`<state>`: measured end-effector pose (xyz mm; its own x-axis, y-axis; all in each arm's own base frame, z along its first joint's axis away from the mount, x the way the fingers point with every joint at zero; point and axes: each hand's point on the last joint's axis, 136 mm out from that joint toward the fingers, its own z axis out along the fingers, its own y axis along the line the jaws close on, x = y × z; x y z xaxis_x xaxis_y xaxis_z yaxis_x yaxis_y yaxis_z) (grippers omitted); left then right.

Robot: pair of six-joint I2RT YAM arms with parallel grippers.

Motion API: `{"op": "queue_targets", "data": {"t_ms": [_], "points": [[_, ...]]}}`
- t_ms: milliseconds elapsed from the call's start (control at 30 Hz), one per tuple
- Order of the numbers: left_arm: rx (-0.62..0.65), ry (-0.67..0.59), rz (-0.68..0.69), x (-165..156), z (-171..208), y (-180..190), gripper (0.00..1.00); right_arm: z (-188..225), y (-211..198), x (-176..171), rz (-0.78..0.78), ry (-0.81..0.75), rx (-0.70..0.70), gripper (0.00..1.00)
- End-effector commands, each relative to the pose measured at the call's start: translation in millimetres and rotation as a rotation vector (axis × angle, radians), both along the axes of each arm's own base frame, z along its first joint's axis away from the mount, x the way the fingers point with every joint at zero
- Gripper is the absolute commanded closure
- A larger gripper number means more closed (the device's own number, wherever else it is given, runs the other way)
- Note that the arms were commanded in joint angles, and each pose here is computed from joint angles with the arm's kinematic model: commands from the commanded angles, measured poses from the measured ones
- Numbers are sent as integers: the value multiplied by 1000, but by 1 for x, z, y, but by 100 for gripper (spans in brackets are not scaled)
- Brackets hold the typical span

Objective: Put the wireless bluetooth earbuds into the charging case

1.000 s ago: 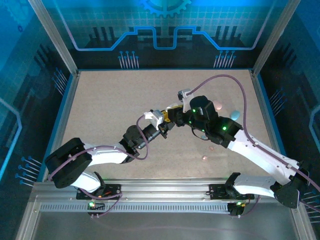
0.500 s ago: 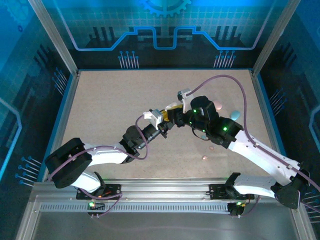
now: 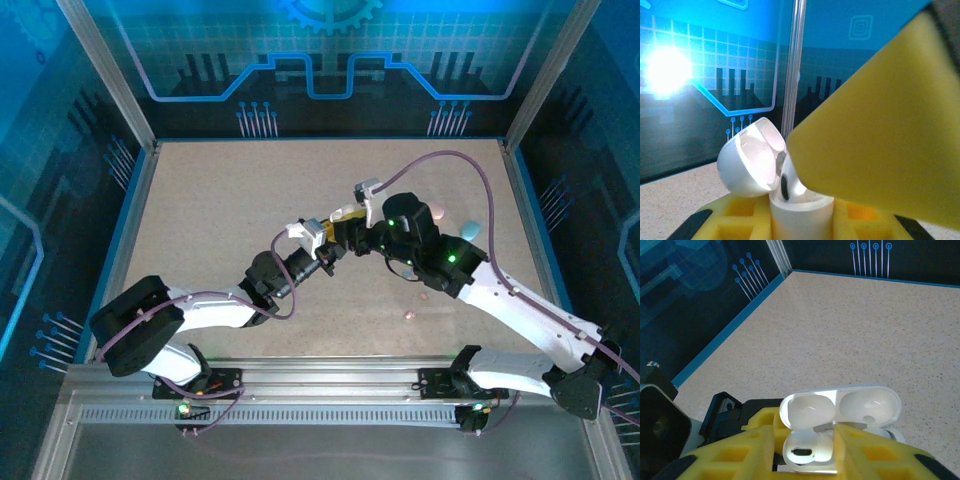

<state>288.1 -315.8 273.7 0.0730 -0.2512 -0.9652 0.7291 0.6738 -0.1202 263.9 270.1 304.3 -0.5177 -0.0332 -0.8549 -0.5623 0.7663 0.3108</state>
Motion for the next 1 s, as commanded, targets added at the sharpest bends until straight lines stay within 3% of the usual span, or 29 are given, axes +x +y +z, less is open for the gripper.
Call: {"op": "queue_targets", "data": {"t_ms": [0,367,500,800,967], "points": [[-76,-80,17,-5,35,7,81,13,-1,-11,28,-23,18,59],[-31,-91,1,-9,24,5,80,42,-3,-16,52,-49,60,48],[21,-122,-14,-16,14,5,78,59,-26,-4,-49,-64,60,46],[143,-187,-68,-34,5,6,79,46,-44,19,-54,125,71,46],[132,-188,-90,-36,8,9,78,32,-40,28,-46,214,44,45]]}}
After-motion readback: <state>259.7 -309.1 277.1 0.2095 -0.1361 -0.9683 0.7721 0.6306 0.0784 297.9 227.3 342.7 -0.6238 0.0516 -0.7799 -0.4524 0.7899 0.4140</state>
